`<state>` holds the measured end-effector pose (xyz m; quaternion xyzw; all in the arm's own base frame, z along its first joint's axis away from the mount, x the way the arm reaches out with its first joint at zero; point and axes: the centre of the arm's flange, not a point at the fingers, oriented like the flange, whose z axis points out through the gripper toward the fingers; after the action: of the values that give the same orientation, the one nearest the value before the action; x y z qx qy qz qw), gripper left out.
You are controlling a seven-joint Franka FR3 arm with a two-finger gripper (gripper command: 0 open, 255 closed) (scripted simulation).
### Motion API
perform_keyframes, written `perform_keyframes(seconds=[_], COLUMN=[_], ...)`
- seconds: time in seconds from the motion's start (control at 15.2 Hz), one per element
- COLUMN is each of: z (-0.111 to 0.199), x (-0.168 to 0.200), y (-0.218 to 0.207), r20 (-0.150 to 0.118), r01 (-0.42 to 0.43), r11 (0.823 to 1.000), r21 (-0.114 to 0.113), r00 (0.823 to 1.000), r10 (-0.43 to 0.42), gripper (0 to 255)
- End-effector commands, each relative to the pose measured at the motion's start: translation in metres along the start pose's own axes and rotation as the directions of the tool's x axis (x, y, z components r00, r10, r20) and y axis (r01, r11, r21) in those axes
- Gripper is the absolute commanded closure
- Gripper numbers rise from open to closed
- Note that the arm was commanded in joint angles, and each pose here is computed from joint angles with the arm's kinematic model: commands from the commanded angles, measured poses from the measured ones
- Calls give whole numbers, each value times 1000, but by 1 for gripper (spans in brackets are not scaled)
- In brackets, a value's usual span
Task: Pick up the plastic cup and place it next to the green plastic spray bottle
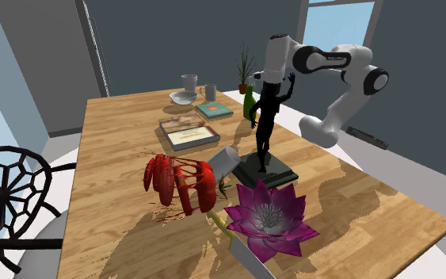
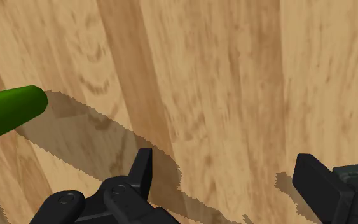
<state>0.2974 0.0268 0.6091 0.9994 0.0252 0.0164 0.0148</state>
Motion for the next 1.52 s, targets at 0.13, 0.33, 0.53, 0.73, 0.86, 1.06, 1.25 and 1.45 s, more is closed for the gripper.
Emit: perform_keyframes(seconds=[0.13,0.33,0.53,0.73,0.86,1.06,1.25,1.45], z=[6,13,18,21,23,24,24,22], x=[13,33,51,69,80,95,109,121], y=[-13,-34,-55,-78,-94,-119,-144,-171], r20=[-56,-140,-222,-302,-354,-429,-499,-565], r01=[42,105,168,229,268,325,379,430], r11=[999,994,986,973,963,944,922,897], r21=[2,1,-5,-16,-27,-46,-71,-100], r00=[998,985,961,927,898,847,787,718], r10=[-42,-104,-165,-223,-260,-313,-362,-407], gripper=[0,0,0,0,0,0,0,0])
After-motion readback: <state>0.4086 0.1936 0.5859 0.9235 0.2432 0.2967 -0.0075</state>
